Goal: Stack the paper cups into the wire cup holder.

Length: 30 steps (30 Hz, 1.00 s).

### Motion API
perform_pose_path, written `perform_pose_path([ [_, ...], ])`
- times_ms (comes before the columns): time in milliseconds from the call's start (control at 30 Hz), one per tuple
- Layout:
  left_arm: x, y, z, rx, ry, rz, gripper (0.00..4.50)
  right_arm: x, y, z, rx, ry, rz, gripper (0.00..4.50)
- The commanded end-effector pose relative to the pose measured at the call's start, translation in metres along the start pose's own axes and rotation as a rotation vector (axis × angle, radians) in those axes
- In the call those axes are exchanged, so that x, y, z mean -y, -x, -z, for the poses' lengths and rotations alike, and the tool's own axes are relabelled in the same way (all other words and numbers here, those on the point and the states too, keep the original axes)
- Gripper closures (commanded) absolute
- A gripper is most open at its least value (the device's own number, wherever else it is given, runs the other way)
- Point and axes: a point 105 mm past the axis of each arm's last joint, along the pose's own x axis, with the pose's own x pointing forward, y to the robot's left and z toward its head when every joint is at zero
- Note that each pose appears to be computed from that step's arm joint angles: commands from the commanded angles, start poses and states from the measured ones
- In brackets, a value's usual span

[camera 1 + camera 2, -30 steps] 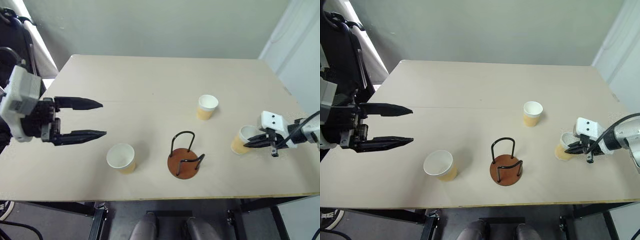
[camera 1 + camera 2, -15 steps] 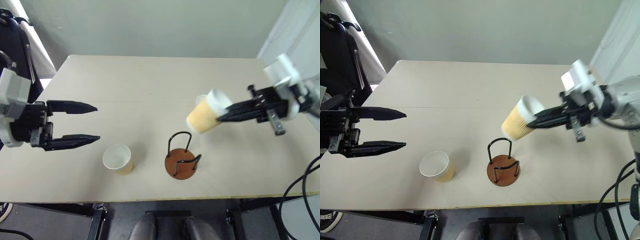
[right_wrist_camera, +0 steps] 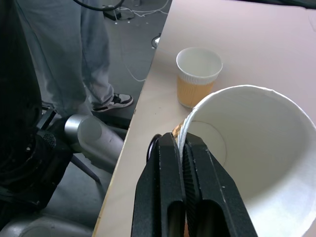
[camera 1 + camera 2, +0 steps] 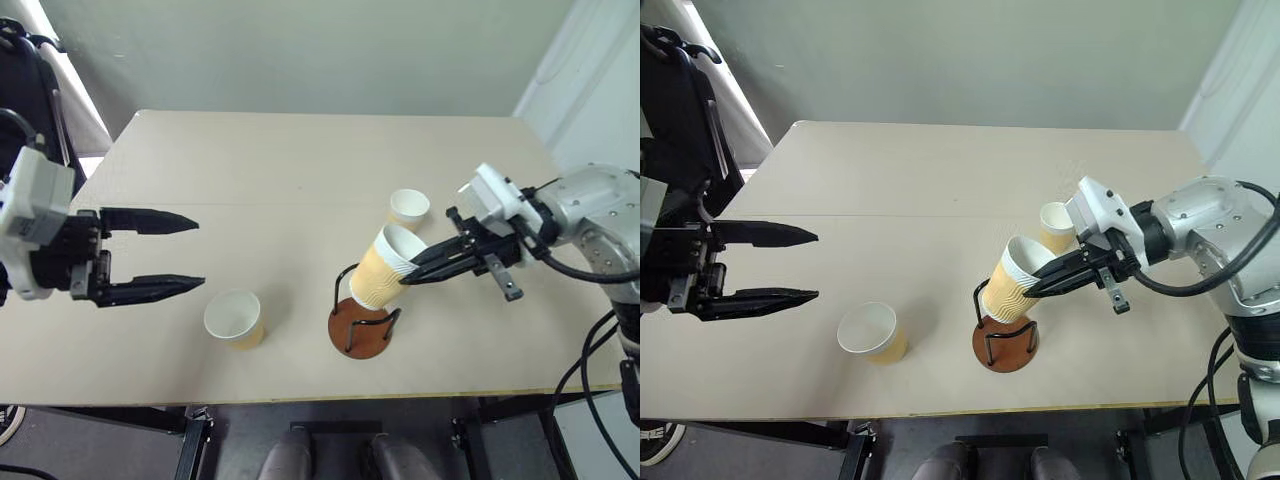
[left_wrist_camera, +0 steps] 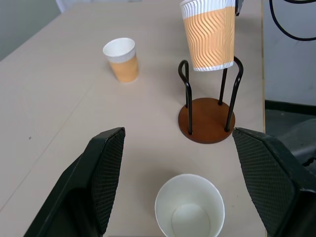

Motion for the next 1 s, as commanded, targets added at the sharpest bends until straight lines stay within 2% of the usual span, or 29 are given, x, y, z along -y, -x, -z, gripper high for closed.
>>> perform_pose_path([
  [33, -0.001, 0.007, -0.011, -0.014, -0.06, -0.033, 0.77, 0.002, -0.001, -0.004, -0.002, 0.013, -0.006, 4.1],
  [67, -0.001, 0.007, -0.01, -0.015, -0.06, -0.034, 0.77, 0.003, -0.001, -0.004, 0.003, 0.009, -0.007, 3.92],
  [333, 0.0, 0.006, -0.01, -0.015, -0.058, -0.038, 0.77, 0.012, 0.003, -0.005, -0.005, 0.015, 0.028, 1.07],
  [433, 0.0, 0.005, -0.011, -0.012, -0.062, -0.038, 0.77, 0.037, 0.023, -0.004, -0.044, 0.057, 0.165, 0.06],
  [567, 0.001, 0.005, -0.01, -0.011, -0.063, -0.042, 0.77, 0.093, 0.049, 0.022, -0.189, 0.06, 0.369, 0.02],
  [667, 0.002, 0.003, -0.01, -0.007, -0.064, -0.042, 0.77, 0.122, 0.052, 0.051, -0.316, 0.052, 0.439, 0.02],
  [867, 0.007, 0.001, -0.01, -0.004, -0.062, -0.045, 0.77, 0.14, 0.043, 0.095, -0.473, 0.037, 0.458, 0.02],
  [1000, 0.01, 0.001, -0.01, -0.011, -0.058, -0.055, 0.77, 0.144, 0.039, 0.11, -0.54, 0.032, 0.473, 0.02],
])
